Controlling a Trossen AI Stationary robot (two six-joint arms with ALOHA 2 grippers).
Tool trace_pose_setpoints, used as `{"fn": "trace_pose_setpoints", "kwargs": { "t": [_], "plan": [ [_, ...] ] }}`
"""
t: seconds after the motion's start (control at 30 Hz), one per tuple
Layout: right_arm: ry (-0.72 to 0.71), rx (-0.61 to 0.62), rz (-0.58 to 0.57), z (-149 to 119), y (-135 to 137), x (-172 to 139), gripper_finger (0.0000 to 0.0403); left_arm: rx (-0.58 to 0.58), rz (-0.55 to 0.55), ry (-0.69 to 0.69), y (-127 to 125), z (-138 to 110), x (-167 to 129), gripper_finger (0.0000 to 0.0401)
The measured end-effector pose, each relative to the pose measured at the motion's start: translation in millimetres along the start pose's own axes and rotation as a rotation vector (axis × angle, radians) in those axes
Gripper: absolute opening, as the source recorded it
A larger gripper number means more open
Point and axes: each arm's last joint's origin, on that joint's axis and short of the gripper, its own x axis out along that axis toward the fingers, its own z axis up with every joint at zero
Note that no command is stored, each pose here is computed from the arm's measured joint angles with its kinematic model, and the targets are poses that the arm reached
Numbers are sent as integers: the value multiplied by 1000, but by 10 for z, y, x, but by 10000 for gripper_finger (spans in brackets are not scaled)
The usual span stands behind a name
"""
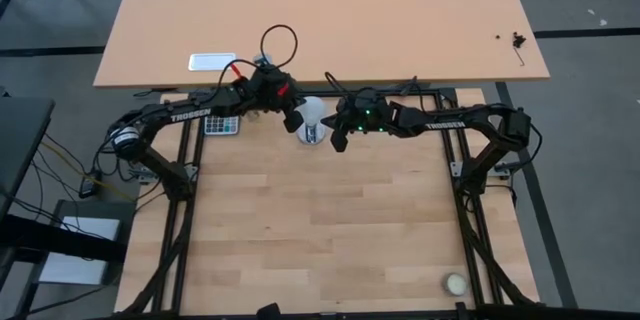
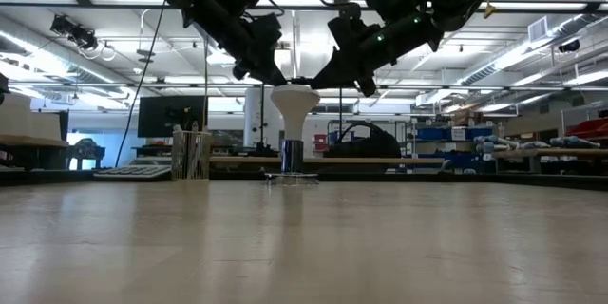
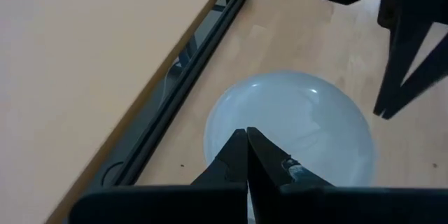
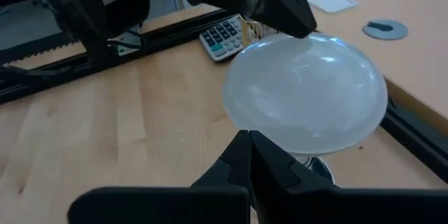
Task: Screw lightbulb
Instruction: Remove the white lightbulb from the silver lamp
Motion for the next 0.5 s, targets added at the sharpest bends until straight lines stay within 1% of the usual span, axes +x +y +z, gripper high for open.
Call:
{"fn": "trace_pose_setpoints", "kwargs": {
  "t": [0.13,0.3,0.5],
  "plan": [
    [21,9,-25,-17,-61,-5,10,0,-2,0,-7,1,3,0],
    [7,31,-85,0,-151,-13,9,-7,-3,22,-10,-17,-5,0],
    [-8,61,-123,19,-265,-27,9,-10,-27,42,-79,-24,-12,0]
  ]
}}
